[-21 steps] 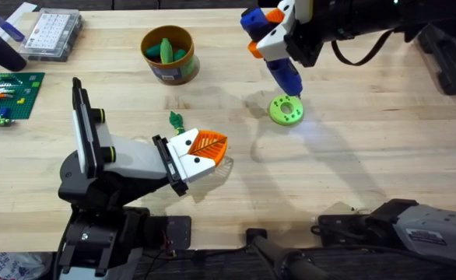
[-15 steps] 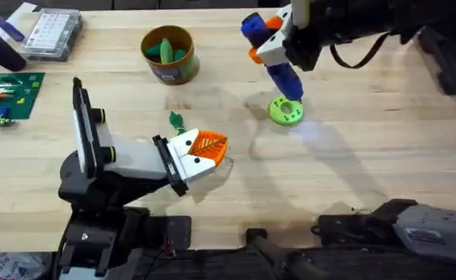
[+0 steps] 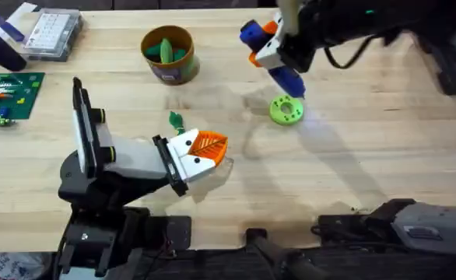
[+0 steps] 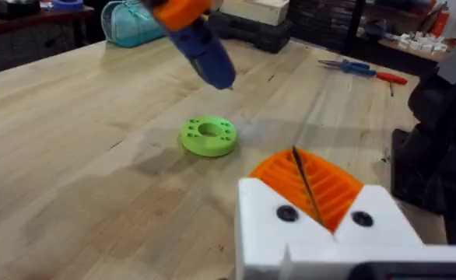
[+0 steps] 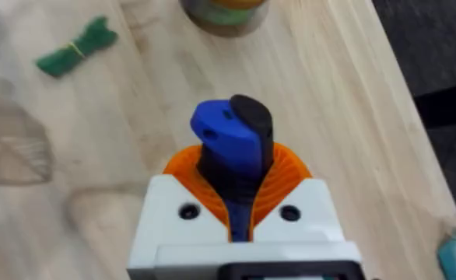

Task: Pick up the gripper from the table and insert it into the empty holder that is missing its gripper. Then pick up a screw, insert it into the mounting hole, and use the screwdriver to tighten it. Finally, clean up the table by picking up the vegetable and placing it into the bucket.

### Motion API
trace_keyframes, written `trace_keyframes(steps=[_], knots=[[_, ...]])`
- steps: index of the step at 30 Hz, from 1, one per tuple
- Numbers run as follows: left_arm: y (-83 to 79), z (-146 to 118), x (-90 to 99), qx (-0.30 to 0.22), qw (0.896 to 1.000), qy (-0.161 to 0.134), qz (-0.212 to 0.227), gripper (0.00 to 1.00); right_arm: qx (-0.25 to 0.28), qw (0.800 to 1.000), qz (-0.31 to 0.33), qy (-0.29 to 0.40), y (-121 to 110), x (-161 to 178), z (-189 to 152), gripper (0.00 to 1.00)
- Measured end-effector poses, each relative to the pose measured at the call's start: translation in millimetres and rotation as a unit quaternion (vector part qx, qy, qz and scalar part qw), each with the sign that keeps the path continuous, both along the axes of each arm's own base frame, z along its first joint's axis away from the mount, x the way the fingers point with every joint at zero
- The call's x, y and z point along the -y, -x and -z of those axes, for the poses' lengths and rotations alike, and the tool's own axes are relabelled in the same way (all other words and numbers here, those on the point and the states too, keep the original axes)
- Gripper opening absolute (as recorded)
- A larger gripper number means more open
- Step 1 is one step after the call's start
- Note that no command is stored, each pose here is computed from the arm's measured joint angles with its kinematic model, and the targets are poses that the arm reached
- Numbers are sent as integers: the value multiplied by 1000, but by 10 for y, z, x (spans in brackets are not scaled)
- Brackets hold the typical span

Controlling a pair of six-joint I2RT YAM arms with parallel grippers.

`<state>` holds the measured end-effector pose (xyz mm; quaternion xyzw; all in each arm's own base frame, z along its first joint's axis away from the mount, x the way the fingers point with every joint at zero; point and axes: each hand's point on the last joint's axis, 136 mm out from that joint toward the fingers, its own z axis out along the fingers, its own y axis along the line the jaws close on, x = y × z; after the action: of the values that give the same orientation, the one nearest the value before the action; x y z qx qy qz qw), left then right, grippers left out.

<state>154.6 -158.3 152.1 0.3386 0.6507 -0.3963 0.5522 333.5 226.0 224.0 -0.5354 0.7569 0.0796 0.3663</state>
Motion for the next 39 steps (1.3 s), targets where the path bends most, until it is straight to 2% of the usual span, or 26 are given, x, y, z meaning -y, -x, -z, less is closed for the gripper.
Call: trace_keyframes(steps=[2, 3, 6, 13, 18, 24, 32, 39], knots=[[0, 0, 0, 0, 1000, 0, 0, 12, 10, 999, 6, 33, -141, 34, 156, 85], [0, 0, 0, 0, 1000, 0, 0, 12, 29, 996, 11, 80, -383, 65, 405, 87], [0, 0, 0, 0, 1000, 0, 0, 12, 57, 991, 10, 119, -632, 70, 608, 86], [1, 0, 0, 0, 1000, 0, 0, 12, 132, 978, 5, 162, -1146, 87, 838, 87], [1, 0, 0, 0, 1000, 0, 0, 12, 154, 969, 8, 194, -1479, 290, 1121, 87], [1, 0, 0, 0, 1000, 0, 0, 12, 154, 961, 12, 230, -1703, 517, 1517, 87], [1, 0, 0, 0, 1000, 0, 0, 12, 171, 955, 10, 242, -1861, 508, 1808, 86], [1, 0, 0, 0, 1000, 0, 0, 12, 184, 953, 13, 243, -1951, 482, 1823, 86]])
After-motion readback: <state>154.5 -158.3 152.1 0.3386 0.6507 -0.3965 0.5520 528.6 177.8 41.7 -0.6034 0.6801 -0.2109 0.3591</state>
